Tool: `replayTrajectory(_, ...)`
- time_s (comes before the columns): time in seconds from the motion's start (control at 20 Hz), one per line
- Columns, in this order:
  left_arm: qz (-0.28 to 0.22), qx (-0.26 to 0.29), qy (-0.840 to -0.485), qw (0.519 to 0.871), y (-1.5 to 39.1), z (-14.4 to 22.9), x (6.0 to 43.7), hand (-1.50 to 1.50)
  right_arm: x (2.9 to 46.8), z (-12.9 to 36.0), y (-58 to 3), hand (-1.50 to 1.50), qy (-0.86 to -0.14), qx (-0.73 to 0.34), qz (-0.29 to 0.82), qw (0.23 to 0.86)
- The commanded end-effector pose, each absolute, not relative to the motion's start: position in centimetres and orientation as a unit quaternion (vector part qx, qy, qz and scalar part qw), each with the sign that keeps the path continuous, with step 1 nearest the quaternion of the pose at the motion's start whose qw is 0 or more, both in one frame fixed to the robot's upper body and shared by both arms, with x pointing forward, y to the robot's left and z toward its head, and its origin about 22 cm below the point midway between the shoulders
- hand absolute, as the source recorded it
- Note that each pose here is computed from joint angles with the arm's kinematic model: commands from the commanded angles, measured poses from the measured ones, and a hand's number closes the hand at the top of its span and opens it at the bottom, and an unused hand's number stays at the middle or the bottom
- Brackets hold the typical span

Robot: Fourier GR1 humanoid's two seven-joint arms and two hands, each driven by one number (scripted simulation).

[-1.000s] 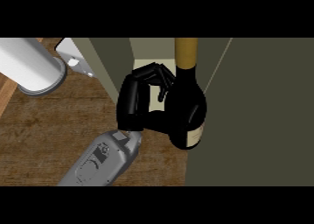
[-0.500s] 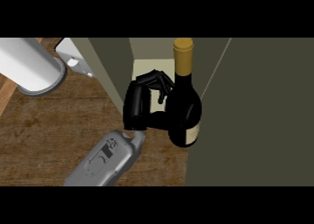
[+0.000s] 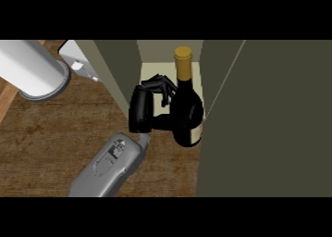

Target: Pick up the wine, place it into the cabinet and close the cabinet

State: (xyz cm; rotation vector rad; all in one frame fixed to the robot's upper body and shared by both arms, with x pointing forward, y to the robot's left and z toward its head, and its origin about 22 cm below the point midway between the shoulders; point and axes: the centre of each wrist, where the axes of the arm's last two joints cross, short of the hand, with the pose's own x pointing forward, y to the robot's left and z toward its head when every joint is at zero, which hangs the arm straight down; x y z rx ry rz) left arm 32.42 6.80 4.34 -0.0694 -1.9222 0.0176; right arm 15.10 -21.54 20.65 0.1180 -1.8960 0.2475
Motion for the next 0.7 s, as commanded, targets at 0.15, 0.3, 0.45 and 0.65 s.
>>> replayTrajectory(0.15,0.024,-0.015,-0.822,0.569,8.9,1.9,33.9,1.5,11.7,20.9,-21.3,-1.5,-0.821,0.082,0.093,0.557)
replayTrajectory(0.3,0.041,-0.011,-0.821,0.57,9.9,4.4,34.9,1.5,12.4,21.0,-22.4,-1.5,-0.819,0.073,0.105,0.56)
replayTrajectory(0.45,0.032,-0.011,-0.816,0.577,9.2,2.7,34.3,1.5,13.2,21.7,-21.7,-1.5,-0.822,0.077,0.1,0.555)
replayTrajectory(0.65,0.027,-0.022,-0.81,0.585,11.3,5.0,37.4,1.5,14.1,21.4,-22.5,-1.5,-0.82,0.081,0.101,0.557)
